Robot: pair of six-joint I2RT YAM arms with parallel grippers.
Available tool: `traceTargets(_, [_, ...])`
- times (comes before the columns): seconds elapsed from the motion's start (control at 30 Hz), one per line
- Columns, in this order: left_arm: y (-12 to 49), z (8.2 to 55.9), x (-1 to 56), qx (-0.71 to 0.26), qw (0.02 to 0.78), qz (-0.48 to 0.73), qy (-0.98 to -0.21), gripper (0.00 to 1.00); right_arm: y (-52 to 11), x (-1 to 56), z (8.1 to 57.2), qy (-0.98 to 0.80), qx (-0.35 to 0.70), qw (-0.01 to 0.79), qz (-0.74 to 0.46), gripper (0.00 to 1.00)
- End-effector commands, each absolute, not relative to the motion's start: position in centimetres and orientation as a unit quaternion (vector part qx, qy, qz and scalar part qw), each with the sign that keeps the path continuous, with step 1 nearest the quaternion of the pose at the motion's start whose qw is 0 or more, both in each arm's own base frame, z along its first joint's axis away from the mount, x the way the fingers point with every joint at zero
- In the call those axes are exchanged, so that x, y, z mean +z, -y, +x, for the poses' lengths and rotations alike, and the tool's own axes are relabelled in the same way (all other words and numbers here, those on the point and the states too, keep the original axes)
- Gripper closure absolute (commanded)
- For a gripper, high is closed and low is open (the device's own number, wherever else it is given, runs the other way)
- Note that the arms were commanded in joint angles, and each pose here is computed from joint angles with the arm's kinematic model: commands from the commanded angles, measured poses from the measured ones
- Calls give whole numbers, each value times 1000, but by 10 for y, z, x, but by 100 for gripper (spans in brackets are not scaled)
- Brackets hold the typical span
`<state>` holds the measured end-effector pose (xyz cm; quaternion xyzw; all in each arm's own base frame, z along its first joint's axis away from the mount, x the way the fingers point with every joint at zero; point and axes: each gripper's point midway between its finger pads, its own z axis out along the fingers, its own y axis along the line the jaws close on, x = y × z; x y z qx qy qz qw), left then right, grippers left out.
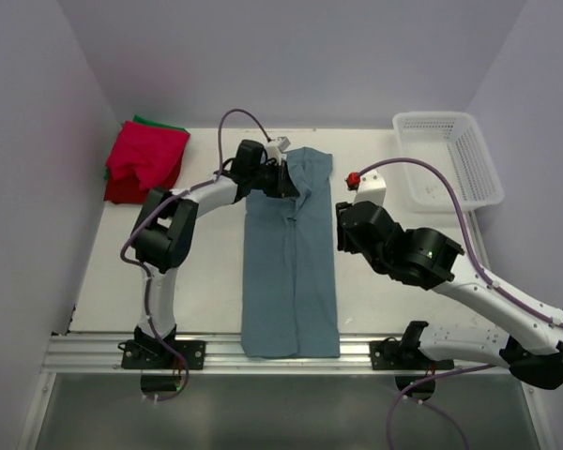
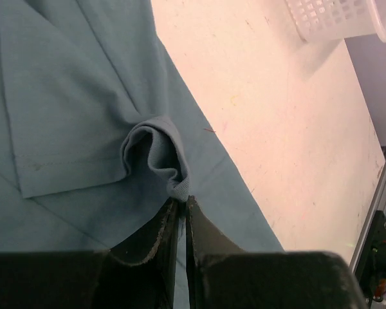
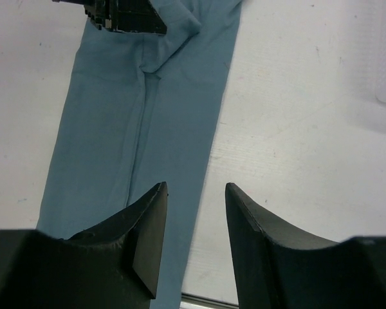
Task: Fold and stack the t-shirts
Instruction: Fold the tshirt
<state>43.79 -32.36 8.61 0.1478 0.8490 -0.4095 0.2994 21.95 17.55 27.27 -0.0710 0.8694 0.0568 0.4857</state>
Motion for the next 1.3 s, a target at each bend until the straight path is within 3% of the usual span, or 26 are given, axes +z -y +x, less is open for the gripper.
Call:
traceTargets(0.0, [341, 426, 112, -409, 310, 200, -835, 89, -174, 282, 226, -860, 60, 504, -49, 54])
traceTargets(0.3, [388, 387, 71, -391, 251, 251, -849, 89, -174, 278, 236, -862, 40, 503, -42, 32])
traceTargets(0.57, [398, 370, 34, -382, 221, 249, -862, 86, -154, 296, 263, -849, 16, 528, 18, 23])
traceTargets(0.73, [384, 373, 27, -347, 233, 239, -876, 63, -156, 299, 278, -849, 14, 528, 16, 19])
traceTargets(0.93, [361, 406, 109, -312, 352, 209, -858, 45, -165, 285, 300, -859, 14, 512, -5, 14])
traceTargets(1.13, [319, 410, 252, -349, 491, 159, -782, 28, -160, 285, 320, -855, 19, 518, -4, 11])
traceTargets(1.23, [291, 405, 270, -341, 525, 118, -771, 13, -161, 282, 336, -859, 36, 511, -13, 13])
traceTargets(1.27, [268, 407, 289, -329, 551, 88, -762, 10, -167, 272, 347, -865, 37, 500, -28, 18])
